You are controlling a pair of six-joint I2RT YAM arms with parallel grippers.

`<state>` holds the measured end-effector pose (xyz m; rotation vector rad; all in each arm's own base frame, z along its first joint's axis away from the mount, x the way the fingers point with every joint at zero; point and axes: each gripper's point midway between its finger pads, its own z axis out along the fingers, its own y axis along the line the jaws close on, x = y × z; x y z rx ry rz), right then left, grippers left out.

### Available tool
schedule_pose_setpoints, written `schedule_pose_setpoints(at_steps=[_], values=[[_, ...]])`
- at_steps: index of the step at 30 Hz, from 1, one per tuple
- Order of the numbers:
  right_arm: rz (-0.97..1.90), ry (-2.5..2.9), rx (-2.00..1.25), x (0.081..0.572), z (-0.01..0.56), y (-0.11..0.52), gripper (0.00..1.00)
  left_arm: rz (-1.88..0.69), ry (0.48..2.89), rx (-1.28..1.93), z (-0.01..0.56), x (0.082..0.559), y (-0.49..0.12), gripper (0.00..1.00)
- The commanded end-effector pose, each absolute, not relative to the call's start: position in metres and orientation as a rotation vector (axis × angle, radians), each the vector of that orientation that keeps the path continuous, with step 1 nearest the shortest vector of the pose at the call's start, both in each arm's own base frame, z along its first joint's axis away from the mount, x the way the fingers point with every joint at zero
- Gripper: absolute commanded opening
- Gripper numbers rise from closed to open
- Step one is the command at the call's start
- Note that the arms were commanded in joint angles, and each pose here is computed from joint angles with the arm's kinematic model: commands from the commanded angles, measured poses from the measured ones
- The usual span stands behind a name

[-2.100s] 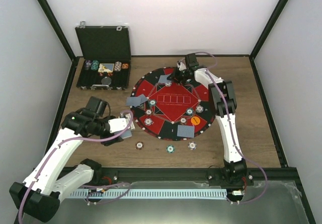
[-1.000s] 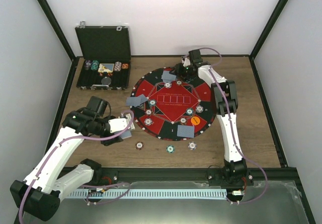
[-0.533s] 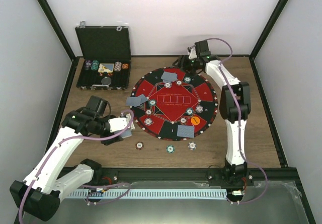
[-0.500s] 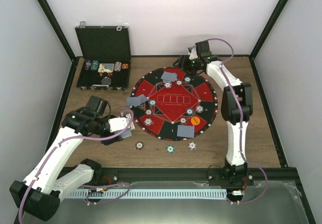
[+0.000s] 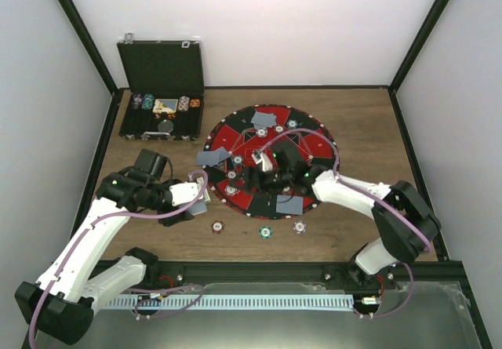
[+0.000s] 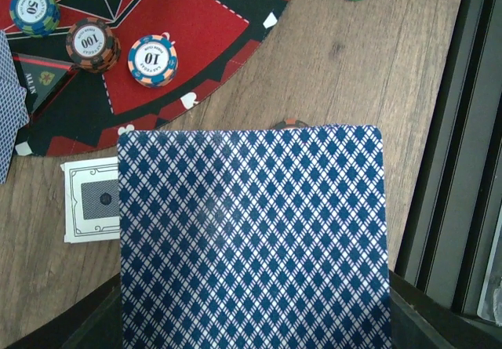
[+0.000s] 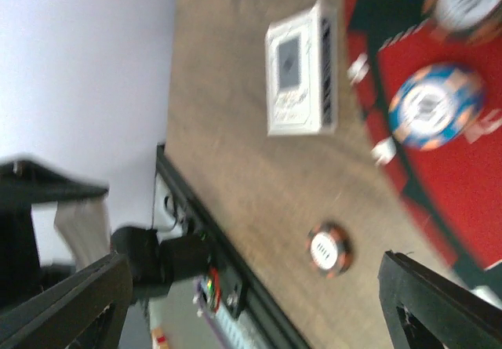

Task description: Distribute texas hold em gaming equipment

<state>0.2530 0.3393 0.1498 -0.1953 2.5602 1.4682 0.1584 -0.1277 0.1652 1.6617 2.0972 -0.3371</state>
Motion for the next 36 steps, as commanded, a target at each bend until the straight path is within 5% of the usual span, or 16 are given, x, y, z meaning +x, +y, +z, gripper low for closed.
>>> schedule_pose_setpoints(at_steps=[1,8,36], values=[[1.726,2.379,-0.285,0.212,0.195,0.365,0.88,-0.369,2.038,1.646,0.176,0.16,-0.135,0.07],[1.885,2.316,-0.405,0.17,0.211,0.391,0.86,-0.38,2.034,1.646,0.176,0.158,-0.136,0.07],[2.062,2.361,-0.6,0.15,0.19,0.476,0.7,-0.375,2.019,1.635,0.183,0.157,-0.136,0.07]])
